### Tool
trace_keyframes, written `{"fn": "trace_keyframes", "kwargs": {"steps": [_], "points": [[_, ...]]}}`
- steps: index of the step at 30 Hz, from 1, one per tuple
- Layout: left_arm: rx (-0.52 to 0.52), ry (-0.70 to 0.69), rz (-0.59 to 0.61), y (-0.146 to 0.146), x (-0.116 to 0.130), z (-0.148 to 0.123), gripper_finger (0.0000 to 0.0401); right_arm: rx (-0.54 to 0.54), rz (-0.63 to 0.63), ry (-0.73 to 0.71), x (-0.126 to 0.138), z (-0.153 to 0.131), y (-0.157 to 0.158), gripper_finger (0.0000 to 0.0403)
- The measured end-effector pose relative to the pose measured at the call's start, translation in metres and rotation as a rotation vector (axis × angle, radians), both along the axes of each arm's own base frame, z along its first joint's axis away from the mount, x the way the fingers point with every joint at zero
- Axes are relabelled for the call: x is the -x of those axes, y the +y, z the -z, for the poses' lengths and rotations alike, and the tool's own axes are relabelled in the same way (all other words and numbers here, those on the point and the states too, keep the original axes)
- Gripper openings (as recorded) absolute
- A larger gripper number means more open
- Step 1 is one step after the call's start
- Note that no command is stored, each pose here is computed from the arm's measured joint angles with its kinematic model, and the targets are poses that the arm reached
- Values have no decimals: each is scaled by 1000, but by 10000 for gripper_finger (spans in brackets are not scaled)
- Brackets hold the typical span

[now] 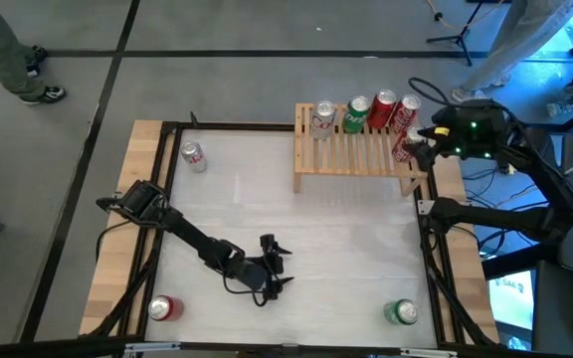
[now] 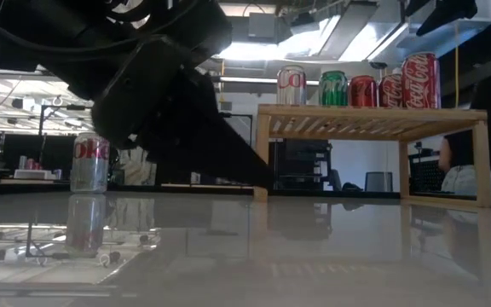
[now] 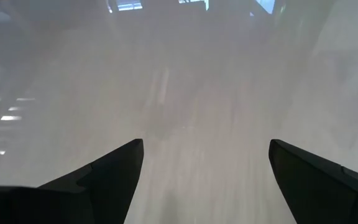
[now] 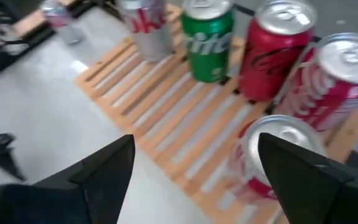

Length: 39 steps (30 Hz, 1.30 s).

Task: Place canned beverage on shelf
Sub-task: Put the red black soda can on the shelf aligned with the other red black soda can

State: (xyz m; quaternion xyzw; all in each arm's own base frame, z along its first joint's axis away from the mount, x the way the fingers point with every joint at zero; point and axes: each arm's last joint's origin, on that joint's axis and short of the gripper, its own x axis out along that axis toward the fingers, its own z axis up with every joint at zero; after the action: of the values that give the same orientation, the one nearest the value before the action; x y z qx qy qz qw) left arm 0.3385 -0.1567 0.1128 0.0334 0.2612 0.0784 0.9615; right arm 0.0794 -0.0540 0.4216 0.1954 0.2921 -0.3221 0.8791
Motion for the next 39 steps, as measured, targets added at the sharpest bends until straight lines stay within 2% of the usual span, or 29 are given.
{"fn": "trace_keyframes", "kwargs": {"steps": [6,12,22,31,39], "points": [[-13,15,6,-5,-3,-10,336,-22,-99,-51,-8,7,8,335],[-45,26,-9,-11,3,-38,336,-2,-226,-100,-25,20,18,335],[37,71,-29,-14,43,-91,336,46,-321,-71,-55,24,49,335],[89,174,-62,-15,78,-111,329,95,-510,-47,-108,39,108,335],[113,239,-62,-33,93,-139,322,222,-677,22,-157,77,178,335]]}}
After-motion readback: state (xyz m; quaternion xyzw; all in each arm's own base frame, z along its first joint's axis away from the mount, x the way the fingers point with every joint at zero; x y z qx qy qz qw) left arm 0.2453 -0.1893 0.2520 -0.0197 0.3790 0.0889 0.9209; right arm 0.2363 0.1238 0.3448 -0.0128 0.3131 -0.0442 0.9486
